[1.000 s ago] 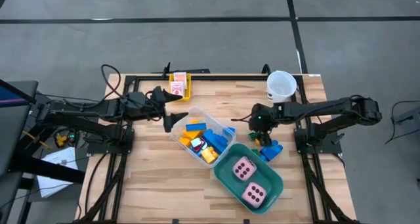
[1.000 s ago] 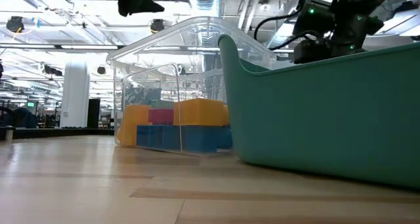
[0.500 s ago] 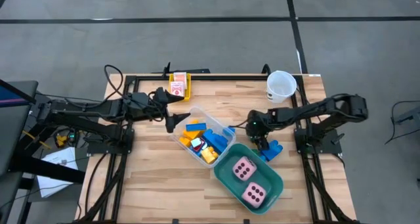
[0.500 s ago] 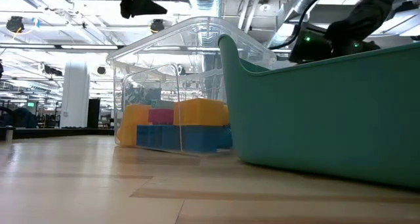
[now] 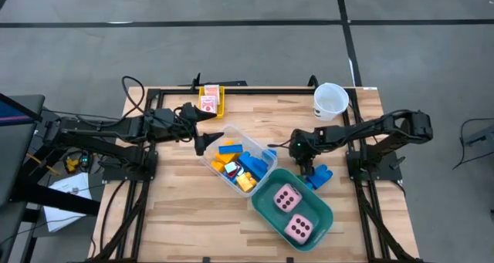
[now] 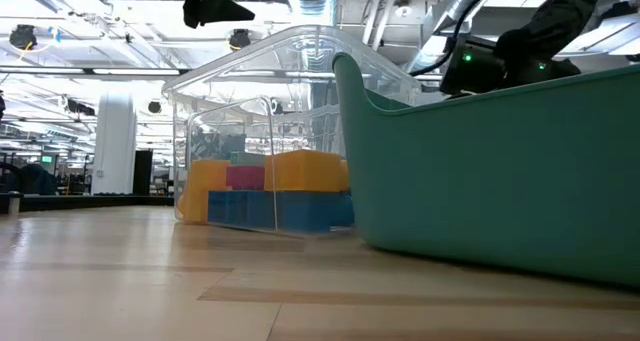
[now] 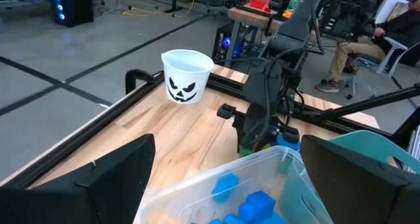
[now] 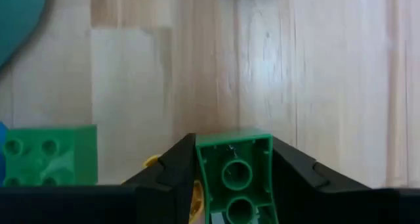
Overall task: Pick & Place Toys
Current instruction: Put the green game piece into the transparent bin
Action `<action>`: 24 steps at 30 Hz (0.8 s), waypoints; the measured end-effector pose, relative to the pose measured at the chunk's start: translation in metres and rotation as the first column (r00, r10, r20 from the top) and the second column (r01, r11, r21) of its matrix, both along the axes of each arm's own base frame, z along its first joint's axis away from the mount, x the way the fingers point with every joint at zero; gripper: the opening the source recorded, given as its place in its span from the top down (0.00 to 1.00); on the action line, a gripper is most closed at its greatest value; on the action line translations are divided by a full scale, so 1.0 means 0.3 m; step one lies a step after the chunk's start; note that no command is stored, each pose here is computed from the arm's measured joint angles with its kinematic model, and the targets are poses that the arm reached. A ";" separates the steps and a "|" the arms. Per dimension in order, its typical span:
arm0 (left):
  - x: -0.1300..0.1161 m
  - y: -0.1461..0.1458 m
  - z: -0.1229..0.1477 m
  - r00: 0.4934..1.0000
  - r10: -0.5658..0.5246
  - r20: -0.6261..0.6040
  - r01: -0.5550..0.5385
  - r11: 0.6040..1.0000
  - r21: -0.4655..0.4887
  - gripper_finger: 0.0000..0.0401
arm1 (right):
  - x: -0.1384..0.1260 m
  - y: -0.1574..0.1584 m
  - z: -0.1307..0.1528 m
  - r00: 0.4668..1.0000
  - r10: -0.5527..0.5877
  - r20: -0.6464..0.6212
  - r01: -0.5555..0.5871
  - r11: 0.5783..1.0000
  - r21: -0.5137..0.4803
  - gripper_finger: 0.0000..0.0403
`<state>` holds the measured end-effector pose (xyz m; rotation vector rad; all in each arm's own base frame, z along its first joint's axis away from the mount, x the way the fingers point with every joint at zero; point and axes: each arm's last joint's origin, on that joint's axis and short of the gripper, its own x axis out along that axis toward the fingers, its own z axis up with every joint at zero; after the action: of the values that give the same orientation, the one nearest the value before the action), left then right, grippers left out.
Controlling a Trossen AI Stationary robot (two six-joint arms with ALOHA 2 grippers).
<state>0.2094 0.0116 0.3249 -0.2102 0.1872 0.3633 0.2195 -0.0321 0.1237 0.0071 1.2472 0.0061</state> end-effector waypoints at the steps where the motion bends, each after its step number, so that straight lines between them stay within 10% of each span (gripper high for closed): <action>1: 0.000 0.000 0.000 1.000 -0.001 -0.001 0.001 1.000 0.003 0.07 | -0.004 0.000 0.003 1.000 -0.013 -0.012 0.013 1.000 0.004 0.65; 7: 0.000 0.000 -0.001 1.000 -0.001 -0.004 0.001 1.000 0.005 0.07 | -0.010 -0.001 0.069 0.997 -0.041 -0.060 0.041 0.999 0.003 0.65; 24: -0.006 -0.027 -0.033 0.985 -0.139 -0.104 0.136 0.990 -0.035 0.07 | 0.104 -0.110 0.598 0.856 -0.295 0.424 0.208 0.948 0.239 0.67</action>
<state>0.2076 0.0033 0.3150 -0.2042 0.3099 0.2344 0.2508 -0.0650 0.3032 0.3178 0.7605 -0.1002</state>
